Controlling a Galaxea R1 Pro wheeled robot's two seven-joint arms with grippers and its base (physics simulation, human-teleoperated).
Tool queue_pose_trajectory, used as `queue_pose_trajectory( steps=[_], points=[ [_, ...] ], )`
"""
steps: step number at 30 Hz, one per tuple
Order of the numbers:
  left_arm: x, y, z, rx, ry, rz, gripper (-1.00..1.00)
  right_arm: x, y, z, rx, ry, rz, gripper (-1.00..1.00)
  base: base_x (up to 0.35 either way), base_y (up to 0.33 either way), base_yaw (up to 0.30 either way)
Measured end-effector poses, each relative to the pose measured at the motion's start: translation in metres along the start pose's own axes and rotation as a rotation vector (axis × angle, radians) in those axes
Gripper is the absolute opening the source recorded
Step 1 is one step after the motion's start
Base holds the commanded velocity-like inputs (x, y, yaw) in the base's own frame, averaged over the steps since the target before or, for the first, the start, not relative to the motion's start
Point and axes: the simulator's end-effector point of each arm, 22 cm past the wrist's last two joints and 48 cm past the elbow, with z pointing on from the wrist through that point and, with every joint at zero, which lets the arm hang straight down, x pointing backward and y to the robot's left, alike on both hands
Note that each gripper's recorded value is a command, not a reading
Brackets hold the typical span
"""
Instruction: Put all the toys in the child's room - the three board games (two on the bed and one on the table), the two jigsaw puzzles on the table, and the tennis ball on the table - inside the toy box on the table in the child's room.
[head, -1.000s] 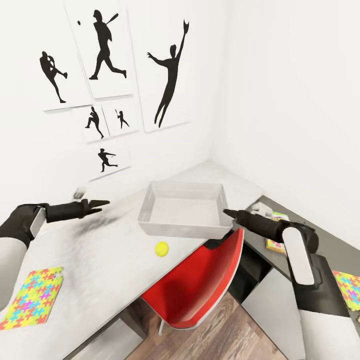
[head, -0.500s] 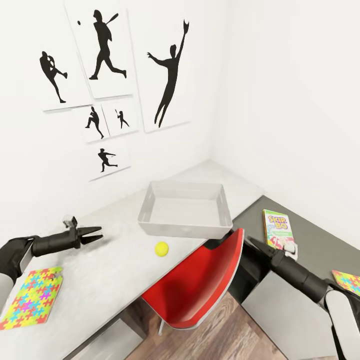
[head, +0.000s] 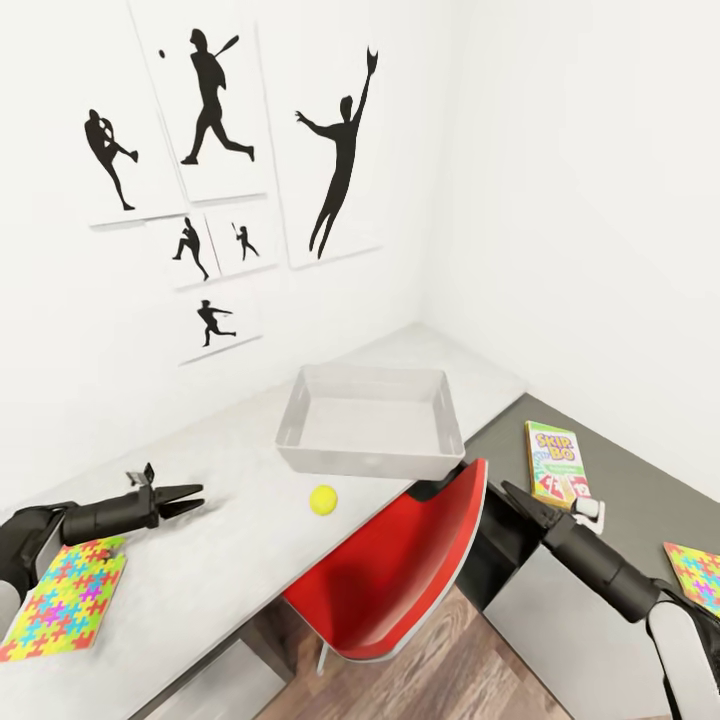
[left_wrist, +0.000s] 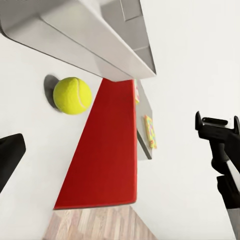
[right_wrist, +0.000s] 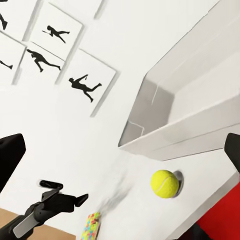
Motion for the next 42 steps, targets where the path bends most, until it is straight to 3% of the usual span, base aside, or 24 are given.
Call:
queue_pose_trajectory(
  steps=[32, 42],
  points=[
    [-0.017, -0.027, -0.012, 0.018, -0.041, 0.055, 1.00, -0.003, 0.021, 0.008, -0.060, -0.054, -0.082, 1.00, -0.047, 0.000, 0.020],
    [-0.029, -0.033, -0.033, -0.003, -0.068, 0.068, 1.00, -0.006, 0.028, 0.006, -0.071, -0.060, -0.090, 1.00, -0.001, 0.000, 0.000]
  ],
)
